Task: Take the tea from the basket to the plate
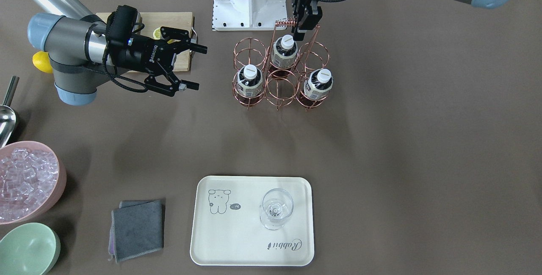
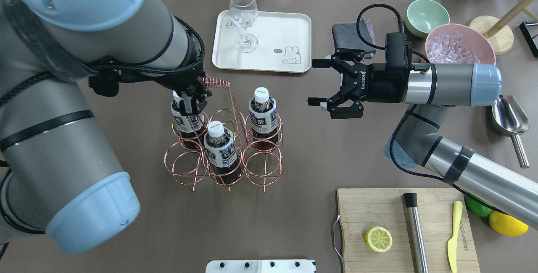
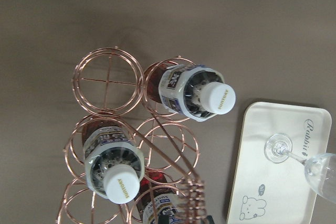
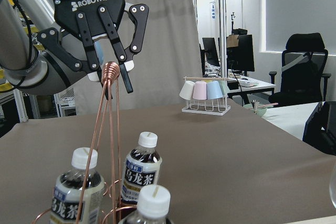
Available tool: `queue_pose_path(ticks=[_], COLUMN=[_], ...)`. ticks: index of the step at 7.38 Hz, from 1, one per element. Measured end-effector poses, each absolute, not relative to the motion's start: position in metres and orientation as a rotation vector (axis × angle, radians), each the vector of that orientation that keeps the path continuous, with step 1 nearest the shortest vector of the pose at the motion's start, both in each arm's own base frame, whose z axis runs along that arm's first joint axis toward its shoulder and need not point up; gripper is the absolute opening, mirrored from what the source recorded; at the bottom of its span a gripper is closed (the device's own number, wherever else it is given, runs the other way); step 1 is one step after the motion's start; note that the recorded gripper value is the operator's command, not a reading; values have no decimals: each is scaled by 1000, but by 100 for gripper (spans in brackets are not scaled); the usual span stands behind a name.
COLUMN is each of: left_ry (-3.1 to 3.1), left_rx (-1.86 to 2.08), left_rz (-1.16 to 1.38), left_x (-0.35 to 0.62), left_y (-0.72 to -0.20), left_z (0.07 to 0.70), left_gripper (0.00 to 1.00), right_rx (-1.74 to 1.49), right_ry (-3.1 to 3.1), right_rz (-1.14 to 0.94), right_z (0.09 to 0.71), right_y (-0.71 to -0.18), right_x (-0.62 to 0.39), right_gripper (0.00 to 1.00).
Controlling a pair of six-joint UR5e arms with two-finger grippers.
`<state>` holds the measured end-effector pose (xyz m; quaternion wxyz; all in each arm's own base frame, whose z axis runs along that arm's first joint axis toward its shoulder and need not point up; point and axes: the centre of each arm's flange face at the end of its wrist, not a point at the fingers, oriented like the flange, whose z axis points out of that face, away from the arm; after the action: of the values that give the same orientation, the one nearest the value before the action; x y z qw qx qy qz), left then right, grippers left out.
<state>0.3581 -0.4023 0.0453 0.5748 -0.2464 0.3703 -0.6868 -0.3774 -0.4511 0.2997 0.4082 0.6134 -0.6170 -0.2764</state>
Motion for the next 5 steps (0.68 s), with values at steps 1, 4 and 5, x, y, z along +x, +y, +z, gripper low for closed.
queue_pose_path(ticks=[1,4,5], left_ry=[862,862,852], left_rx=[-564,-568,-568], left_rz=[-1621,-1632,-1632], left_x=[377,404,414], left_y=[-397,-391,-392], left_z=[41,20,16], left_gripper=[0,0,0], right_rx=[1548,1550,1545], right_ry=[-1554,-1552,-1557], right_rz=[-696,-695,-698], right_z=[299,300,300], right_y=[-452,-452,-450], right_x=[-377,-375,-378], right_gripper=[100,100,100])
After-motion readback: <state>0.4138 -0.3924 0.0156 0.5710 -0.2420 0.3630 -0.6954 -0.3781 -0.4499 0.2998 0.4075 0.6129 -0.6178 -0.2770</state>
